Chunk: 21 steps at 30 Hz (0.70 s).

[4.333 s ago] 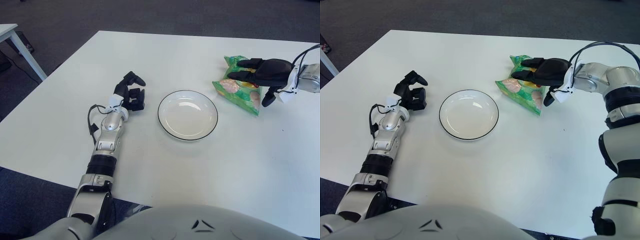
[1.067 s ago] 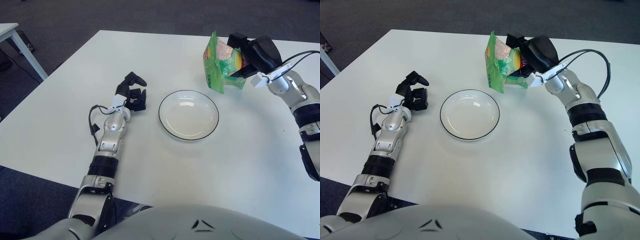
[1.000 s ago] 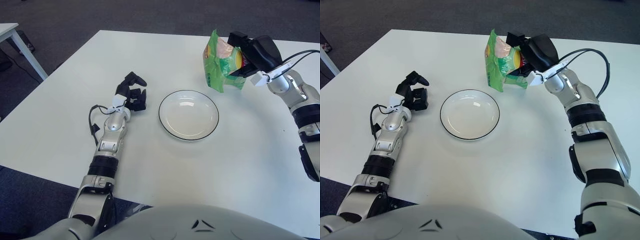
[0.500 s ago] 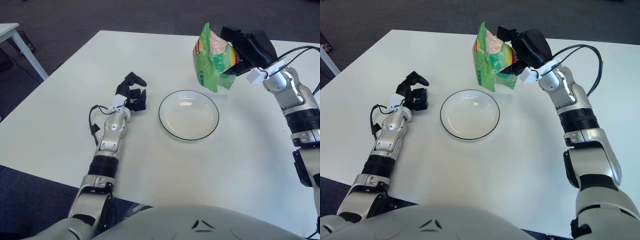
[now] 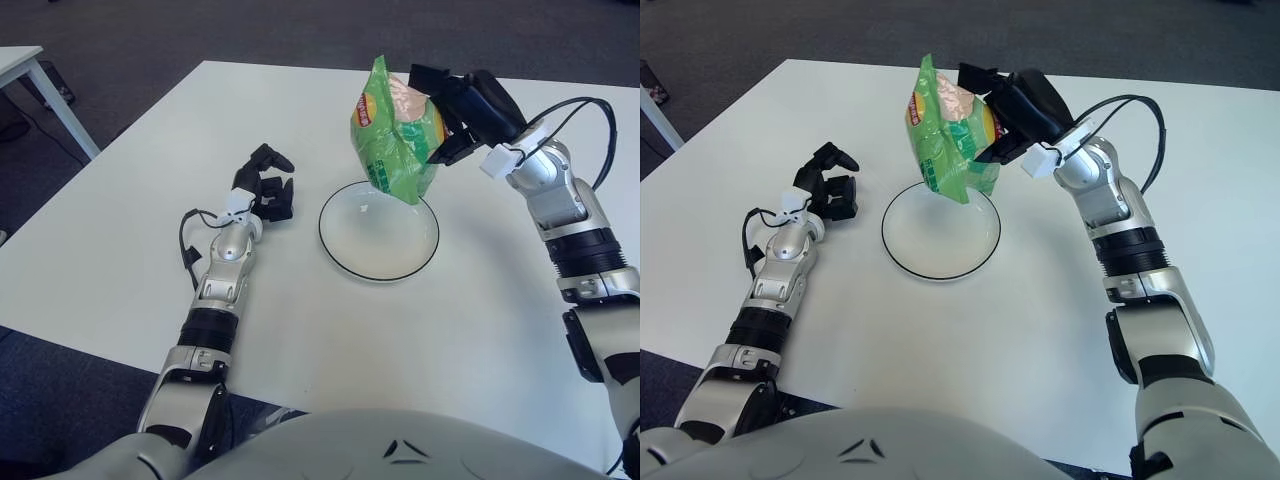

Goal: Put the snack into the plate.

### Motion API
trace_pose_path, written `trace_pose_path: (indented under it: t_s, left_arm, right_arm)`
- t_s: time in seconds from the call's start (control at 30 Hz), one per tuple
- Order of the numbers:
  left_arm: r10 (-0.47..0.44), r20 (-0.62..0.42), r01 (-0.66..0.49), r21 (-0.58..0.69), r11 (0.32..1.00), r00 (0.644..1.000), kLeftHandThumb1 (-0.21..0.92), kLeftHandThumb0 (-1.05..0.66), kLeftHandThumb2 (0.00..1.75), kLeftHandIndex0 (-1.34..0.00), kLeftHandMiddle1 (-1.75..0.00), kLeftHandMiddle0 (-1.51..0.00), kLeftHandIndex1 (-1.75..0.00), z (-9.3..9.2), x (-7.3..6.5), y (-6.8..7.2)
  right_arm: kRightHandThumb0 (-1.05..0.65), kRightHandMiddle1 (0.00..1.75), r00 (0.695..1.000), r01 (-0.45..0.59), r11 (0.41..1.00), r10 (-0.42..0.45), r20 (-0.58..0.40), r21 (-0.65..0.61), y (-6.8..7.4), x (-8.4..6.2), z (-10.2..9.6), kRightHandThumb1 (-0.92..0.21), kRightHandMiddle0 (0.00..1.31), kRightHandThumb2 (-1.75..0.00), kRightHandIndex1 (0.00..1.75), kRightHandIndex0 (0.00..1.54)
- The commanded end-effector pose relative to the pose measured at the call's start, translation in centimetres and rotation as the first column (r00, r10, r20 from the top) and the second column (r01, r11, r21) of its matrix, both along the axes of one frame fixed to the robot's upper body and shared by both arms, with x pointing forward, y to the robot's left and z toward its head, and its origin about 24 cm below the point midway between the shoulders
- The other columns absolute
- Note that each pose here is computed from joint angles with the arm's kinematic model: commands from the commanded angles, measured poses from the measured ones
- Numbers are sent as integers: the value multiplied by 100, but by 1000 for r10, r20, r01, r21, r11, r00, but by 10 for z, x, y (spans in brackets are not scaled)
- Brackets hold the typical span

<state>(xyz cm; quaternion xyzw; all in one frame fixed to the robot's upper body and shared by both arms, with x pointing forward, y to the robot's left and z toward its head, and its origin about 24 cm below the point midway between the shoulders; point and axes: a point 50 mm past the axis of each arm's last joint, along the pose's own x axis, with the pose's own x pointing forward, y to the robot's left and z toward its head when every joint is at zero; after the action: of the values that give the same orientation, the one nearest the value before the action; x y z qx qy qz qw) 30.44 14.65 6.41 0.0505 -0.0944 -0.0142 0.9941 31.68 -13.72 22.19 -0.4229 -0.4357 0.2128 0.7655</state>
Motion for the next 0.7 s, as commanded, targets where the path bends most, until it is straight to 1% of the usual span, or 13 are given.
trace_pose_path:
  t_s: [0.0, 0.17, 0.33, 0.47, 0.57, 0.67]
  left_arm:
    - [14, -203, -24, -47, 999, 979, 36, -46, 126, -57, -175, -120, -175, -56, -28, -10]
    - [16, -203, -25, -39, 999, 979, 36, -46, 126, -57, -175, -120, -175, -55, -28, -11]
    - [21, -204, -28, -34, 999, 979, 36, -47, 126, -57, -175, -120, -175, -55, -28, -12]
    - [23, -201, -29, -28, 999, 979, 36, -47, 126, -58, -175, -120, -175, -55, -28, -13]
    - [24, -199, -28, -21, 999, 980, 36, -47, 126, -58, -175, -121, -175, -55, -28, -14]
    - [24, -198, -28, -19, 999, 980, 36, -46, 126, -57, -175, -121, -175, -55, -28, -14]
  right_arm:
    - [-47, 175, 999, -51, 998, 51, -1, 24, 1, -6, 2, -34, 60, -129, 175, 135]
    - [-49, 175, 994, -110, 994, 110, 12, 24, 7, -11, 1, -30, 63, -134, 175, 138]
    - [-51, 175, 990, -137, 991, 137, 36, 4, 10, -14, -1, -26, 66, -138, 175, 139]
    - [-51, 175, 980, -191, 979, 195, 51, -65, 19, -17, -3, -24, 68, -140, 175, 138]
    - [-51, 175, 970, -237, 960, 242, 22, -151, 22, -18, -4, -25, 67, -140, 175, 136]
    - [-50, 175, 964, -262, 942, 266, -9, -209, 23, -18, -6, -27, 65, -137, 175, 133]
